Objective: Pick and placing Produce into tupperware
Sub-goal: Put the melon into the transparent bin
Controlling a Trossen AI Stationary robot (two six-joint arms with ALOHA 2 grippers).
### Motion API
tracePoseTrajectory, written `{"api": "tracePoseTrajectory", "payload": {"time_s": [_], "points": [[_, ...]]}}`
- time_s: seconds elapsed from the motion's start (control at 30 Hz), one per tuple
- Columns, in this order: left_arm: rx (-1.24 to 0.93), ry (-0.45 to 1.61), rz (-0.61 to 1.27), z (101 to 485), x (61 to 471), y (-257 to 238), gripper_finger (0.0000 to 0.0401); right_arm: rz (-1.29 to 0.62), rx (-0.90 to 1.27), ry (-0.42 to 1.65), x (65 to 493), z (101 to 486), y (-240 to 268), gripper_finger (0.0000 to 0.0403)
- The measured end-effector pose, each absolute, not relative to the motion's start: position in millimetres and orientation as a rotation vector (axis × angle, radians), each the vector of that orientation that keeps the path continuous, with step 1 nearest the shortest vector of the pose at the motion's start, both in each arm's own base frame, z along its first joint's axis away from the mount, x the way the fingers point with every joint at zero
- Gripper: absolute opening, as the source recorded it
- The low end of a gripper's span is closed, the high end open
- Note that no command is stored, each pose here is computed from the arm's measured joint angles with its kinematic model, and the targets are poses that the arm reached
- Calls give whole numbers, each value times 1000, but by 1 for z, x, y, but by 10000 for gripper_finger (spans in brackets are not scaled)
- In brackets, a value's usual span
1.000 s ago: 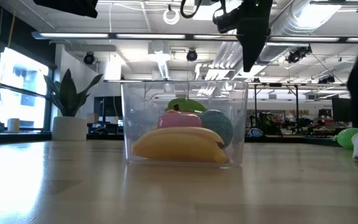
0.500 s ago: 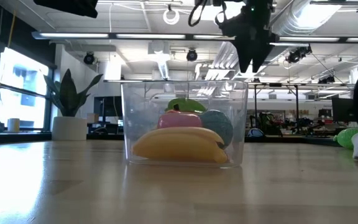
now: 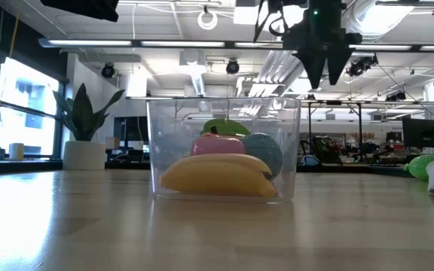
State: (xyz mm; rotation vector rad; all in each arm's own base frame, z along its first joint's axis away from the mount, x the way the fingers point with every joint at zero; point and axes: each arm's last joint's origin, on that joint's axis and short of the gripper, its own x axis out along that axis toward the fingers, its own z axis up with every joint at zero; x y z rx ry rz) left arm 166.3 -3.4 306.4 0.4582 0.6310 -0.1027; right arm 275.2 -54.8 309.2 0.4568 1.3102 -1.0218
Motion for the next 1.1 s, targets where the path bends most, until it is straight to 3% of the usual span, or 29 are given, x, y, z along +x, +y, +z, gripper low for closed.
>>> {"api": "tracePoseTrajectory", "payload": {"time_s": [0.43,0.8,1.1], "points": [[458,631,-103,306,166,-3,111,-1084,432,1252,232,324,-51,284],[458,631,-103,306,166,-3,111,-1068,841,1075,156,275,-39,284],[458,631,-103,306,166,-3,111,-1173,985,1043,131,248,-33,284]]}}
